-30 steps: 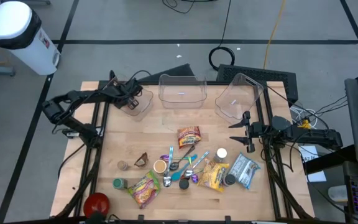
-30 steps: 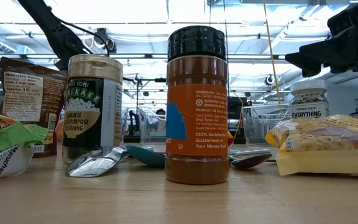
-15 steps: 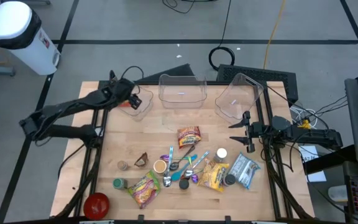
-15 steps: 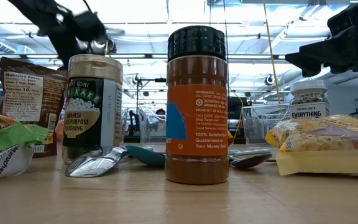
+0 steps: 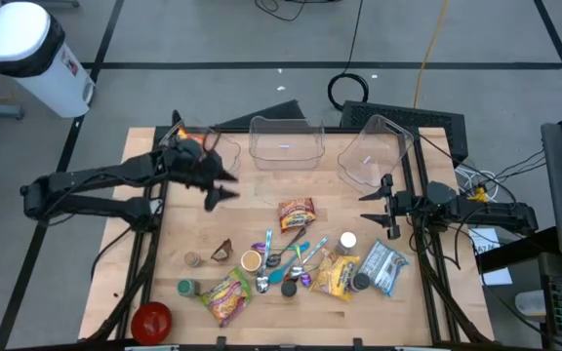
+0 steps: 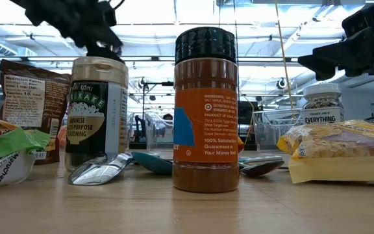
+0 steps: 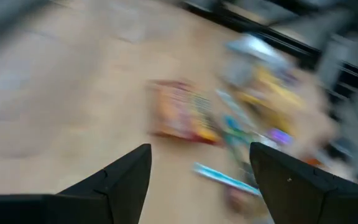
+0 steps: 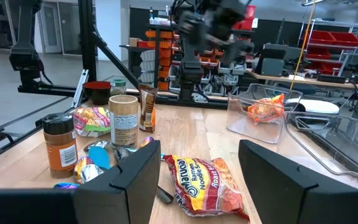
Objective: Pick & Place Food Item
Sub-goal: Put the green noodle pack into the left transparent bin
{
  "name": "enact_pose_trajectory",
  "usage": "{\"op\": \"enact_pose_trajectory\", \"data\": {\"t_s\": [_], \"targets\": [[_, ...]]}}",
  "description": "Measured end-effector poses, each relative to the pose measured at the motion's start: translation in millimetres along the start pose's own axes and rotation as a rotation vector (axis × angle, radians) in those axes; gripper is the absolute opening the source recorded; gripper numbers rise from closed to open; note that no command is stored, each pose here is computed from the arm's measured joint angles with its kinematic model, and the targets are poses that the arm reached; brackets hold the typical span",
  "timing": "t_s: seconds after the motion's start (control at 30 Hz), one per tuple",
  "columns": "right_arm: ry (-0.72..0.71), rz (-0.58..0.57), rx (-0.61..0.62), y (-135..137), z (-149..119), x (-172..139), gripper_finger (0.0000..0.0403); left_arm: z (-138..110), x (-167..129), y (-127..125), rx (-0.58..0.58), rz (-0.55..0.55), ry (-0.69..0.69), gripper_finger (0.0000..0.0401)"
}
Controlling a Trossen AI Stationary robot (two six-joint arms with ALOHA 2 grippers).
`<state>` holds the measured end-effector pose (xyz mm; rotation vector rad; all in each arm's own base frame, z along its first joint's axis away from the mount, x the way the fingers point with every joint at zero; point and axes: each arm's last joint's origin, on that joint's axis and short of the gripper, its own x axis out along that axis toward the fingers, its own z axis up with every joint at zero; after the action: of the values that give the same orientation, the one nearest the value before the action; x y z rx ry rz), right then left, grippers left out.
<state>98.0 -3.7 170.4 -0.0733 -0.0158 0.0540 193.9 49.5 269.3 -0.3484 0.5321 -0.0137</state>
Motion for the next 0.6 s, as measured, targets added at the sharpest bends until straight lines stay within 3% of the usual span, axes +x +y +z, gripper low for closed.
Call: {"op": "enact_pose_trajectory", "data": {"t_s": [0.33,0.6], "targets": [[0.0,0.0,0.0,0,0,0,0.021,-16,10,-84,0.074,-0.203,0.098,0.0273],[0.0,0.0,0.0,0,0,0,0.021,-20,6,-150,0.199,-0.124,0.153,0.0273]]}}
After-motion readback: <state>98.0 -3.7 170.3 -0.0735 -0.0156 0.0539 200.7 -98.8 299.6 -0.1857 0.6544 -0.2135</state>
